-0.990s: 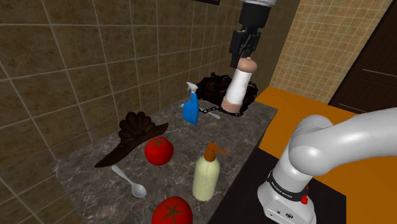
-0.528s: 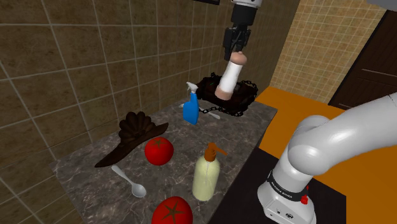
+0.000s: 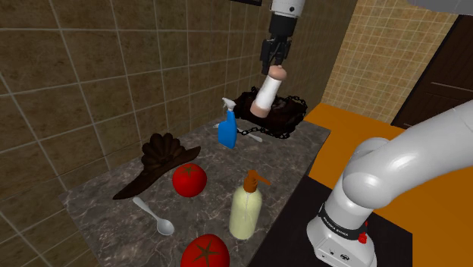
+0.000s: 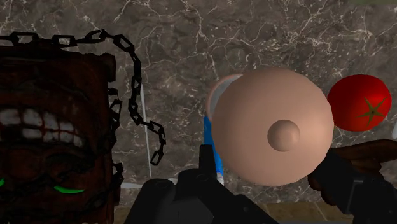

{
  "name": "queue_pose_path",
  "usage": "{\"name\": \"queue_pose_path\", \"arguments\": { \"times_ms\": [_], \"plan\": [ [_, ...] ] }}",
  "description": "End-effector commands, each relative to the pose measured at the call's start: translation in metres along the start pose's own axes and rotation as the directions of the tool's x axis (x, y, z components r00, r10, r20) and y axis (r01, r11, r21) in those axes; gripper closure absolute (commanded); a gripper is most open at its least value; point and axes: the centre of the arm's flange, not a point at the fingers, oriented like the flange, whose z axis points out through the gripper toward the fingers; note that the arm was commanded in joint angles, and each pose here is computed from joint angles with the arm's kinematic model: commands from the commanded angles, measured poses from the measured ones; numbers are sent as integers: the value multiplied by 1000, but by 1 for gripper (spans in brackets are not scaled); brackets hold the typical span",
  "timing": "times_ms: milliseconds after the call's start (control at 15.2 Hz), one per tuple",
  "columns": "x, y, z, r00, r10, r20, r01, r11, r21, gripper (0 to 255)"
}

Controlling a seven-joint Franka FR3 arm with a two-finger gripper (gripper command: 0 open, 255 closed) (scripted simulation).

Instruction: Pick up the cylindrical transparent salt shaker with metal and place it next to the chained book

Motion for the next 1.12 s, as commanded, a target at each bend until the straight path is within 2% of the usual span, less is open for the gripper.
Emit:
{"name": "queue_pose_path", "arguments": {
  "times_ms": [0,1056],
  "plan": [
    [0,1,10,1000,0,-1,0,1000,0,255],
    [-6,2,95,1000,0,-1,0,1000,0,255]
  ]
}}
